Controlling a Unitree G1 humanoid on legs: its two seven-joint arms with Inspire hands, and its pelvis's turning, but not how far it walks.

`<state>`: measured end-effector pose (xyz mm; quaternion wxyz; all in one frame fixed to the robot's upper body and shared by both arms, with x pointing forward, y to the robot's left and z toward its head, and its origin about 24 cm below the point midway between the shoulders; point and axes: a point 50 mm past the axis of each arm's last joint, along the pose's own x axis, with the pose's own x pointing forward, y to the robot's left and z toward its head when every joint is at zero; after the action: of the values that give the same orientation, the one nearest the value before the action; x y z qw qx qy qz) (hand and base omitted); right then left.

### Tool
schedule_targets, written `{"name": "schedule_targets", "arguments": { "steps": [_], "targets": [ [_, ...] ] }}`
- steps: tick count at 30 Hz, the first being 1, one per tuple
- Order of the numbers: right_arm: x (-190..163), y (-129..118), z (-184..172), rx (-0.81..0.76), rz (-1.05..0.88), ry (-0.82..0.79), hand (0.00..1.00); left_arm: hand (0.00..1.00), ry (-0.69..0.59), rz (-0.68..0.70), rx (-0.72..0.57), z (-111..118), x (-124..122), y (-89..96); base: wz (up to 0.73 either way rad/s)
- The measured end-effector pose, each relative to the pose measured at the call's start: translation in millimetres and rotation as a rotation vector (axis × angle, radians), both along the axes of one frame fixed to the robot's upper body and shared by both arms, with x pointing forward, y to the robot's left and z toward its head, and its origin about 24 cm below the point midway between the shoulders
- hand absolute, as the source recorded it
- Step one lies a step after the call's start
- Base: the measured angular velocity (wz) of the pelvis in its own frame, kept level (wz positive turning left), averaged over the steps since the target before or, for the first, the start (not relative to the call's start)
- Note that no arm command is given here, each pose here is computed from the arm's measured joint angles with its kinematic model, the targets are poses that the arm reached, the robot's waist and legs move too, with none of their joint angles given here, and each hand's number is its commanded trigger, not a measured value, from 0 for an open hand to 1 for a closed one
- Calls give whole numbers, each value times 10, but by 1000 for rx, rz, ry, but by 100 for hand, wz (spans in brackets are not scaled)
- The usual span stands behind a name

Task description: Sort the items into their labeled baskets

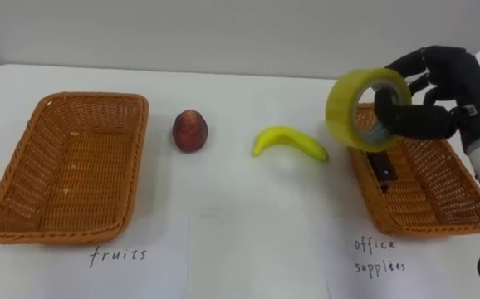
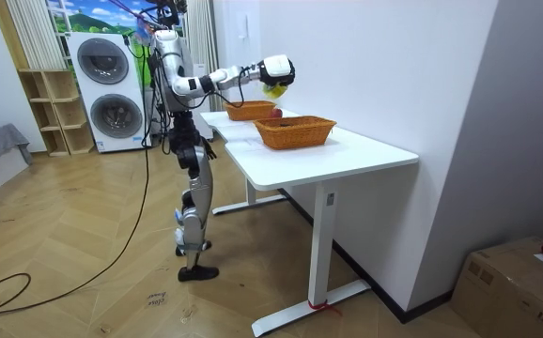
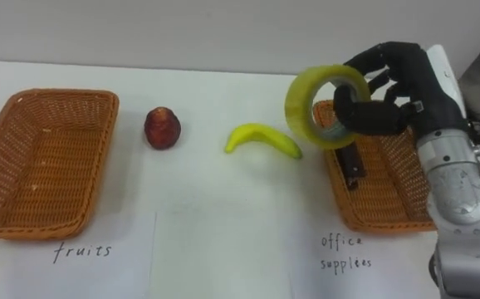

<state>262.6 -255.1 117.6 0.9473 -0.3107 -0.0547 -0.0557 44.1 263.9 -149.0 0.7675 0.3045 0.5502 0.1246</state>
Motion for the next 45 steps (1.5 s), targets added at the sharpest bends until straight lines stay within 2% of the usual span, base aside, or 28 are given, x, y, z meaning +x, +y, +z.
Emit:
{"name": "schedule_targets", "arguments": {
  "steps": [10, 19, 32, 44, 45],
  "targets": [
    [-145, -163, -292, 44, -68, 109, 100, 0, 34, 10, 2, -10, -145, 9, -5],
    [-200, -371, -250, 23, -173, 82, 100, 0, 53, 27, 5, -15, -214, 28, -1],
    [-299, -414, -352, -43, -197, 138, 100, 0, -2, 29, 16, 31, -105, 60, -3],
    [-386, -443, -444, -57, -210, 181, 100, 0, -7, 58, 28, 47, -126, 109, -1],
    [-386, -443, -444, -57, -210, 181, 88, 0, -7, 58, 28, 47, -126, 110, 0]
  ]
}}
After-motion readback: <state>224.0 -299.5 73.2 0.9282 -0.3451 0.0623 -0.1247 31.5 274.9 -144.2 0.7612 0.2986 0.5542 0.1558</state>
